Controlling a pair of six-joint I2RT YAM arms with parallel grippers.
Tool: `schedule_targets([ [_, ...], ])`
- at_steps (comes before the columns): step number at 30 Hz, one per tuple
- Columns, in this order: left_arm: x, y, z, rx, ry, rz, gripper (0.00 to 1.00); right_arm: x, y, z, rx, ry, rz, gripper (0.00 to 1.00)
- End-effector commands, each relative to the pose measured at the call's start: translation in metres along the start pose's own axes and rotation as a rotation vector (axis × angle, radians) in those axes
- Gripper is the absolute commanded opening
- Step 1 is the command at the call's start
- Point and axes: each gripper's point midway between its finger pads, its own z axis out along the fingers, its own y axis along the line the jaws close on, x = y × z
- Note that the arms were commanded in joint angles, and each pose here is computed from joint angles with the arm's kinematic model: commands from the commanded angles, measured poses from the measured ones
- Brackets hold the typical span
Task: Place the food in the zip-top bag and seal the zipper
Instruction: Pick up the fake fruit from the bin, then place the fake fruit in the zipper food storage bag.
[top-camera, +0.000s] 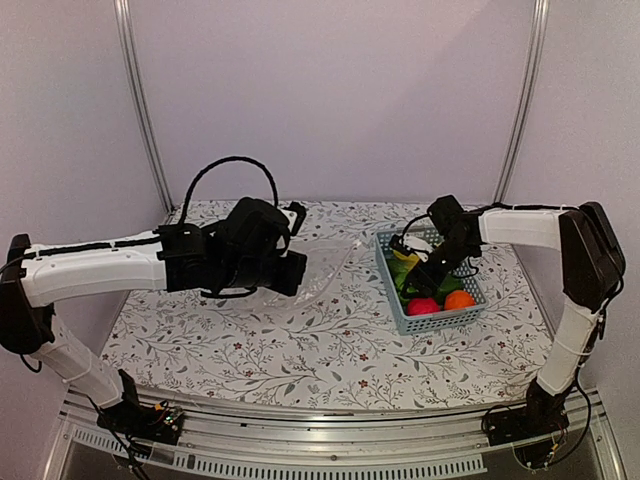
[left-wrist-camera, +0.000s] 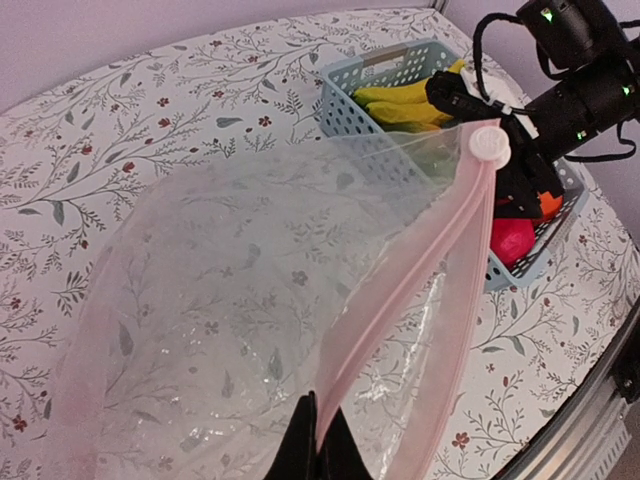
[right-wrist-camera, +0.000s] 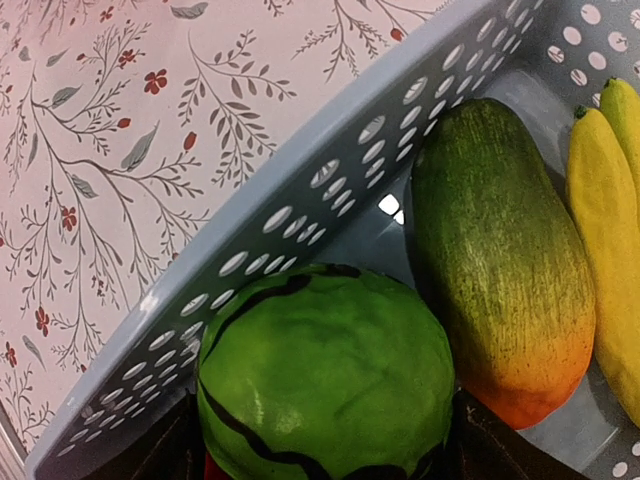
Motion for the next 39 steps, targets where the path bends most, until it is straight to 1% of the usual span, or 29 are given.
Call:
schedule_targets([
  [1, -0.001, 0.0, -0.013, 0.007, -0.023, -0.007, 0.0, -0.009, -0.003, 0.001, 0.018, -0.012, 0.0, 0.74],
  [5, -0.002, 0.005, -0.016, -0.011, -0.035, -0.006, 0.0, -0.014, -0.003, -0.012, 0.044, -0.036, -0.004, 0.61],
  [10, -0.004, 0.006, -0.015, -0.021, -0.044, -0.006, 0.0, -0.02, 0.0, -0.038, 0.079, -0.072, -0.015, 0.53],
  [13, -0.006, 0.006, -0.014, -0.025, -0.054, -0.01, 0.0, -0.029, 0.008, -0.063, 0.089, -0.122, -0.029, 0.51],
  [17, -0.009, 0.005, -0.011, -0.028, -0.068, -0.013, 0.0, -0.046, 0.031, -0.101, 0.042, -0.22, -0.056, 0.5],
  [24, -0.017, 0.0, -0.004, -0.022, -0.09, -0.031, 0.0, -0.09, 0.086, -0.167, -0.112, -0.433, -0.151, 0.48],
  [28, -0.031, -0.007, -0.006, 0.001, -0.122, -0.065, 0.0, -0.12, 0.12, -0.205, -0.208, -0.548, -0.237, 0.47],
  [30, -0.039, -0.011, -0.008, 0.02, -0.144, -0.081, 0.0, -0.133, 0.14, -0.224, -0.287, -0.605, -0.275, 0.47],
  [34, -0.053, -0.018, -0.013, 0.047, -0.185, -0.109, 0.0, -0.154, 0.167, -0.246, -0.371, -0.672, -0.337, 0.47],
  [39, -0.074, -0.033, -0.023, 0.124, -0.229, -0.154, 0.0, -0.173, 0.189, -0.259, -0.444, -0.713, -0.366, 0.47],
])
